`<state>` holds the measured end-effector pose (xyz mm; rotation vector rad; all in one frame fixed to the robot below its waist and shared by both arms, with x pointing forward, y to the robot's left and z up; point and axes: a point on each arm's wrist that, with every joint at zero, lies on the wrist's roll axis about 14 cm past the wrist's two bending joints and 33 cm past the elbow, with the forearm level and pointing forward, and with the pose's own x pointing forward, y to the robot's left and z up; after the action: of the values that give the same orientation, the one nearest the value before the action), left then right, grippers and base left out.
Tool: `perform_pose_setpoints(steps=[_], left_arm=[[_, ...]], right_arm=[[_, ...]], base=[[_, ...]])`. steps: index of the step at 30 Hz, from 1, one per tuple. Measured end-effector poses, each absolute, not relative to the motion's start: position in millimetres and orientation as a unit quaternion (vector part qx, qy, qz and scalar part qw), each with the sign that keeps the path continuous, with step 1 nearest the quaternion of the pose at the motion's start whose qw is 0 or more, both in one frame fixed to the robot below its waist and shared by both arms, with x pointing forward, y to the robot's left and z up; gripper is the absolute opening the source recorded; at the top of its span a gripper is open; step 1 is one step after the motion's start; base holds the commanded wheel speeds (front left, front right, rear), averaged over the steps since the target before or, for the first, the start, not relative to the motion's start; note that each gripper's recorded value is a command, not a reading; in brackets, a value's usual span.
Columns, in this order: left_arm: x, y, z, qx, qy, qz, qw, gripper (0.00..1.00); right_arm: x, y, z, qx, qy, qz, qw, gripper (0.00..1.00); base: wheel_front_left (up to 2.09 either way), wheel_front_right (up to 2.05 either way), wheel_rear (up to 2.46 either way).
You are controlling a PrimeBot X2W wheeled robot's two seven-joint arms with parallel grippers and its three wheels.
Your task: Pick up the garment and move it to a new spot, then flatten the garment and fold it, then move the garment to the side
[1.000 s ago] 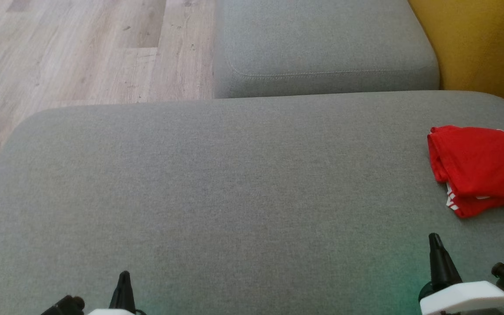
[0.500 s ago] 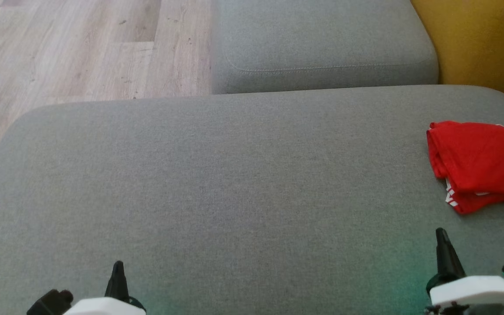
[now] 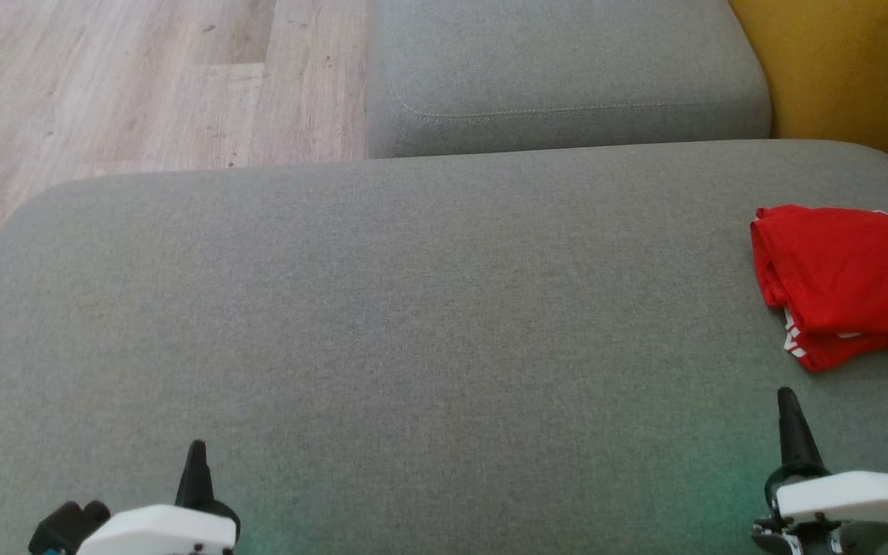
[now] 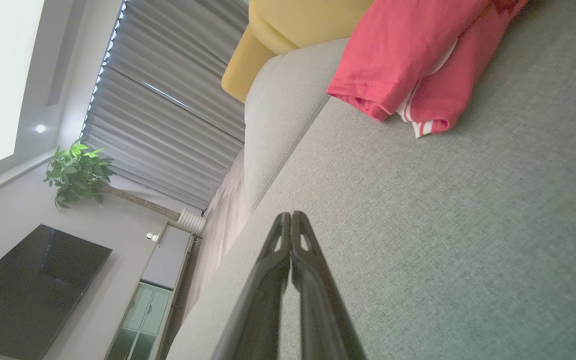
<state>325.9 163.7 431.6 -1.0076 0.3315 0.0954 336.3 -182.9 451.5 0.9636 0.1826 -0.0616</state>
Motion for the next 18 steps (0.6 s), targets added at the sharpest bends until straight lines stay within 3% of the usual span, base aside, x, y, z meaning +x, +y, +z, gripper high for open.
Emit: perform_pose_setpoints(steps=[18], left_arm=[[343,169,445,-0.568,0.130,0.043,0.812,0.00]], right_arm=[[349,-190,458,0.556,0.070,-0.040,0.827,0.00]], base=[[0.00,0.00,0.00]])
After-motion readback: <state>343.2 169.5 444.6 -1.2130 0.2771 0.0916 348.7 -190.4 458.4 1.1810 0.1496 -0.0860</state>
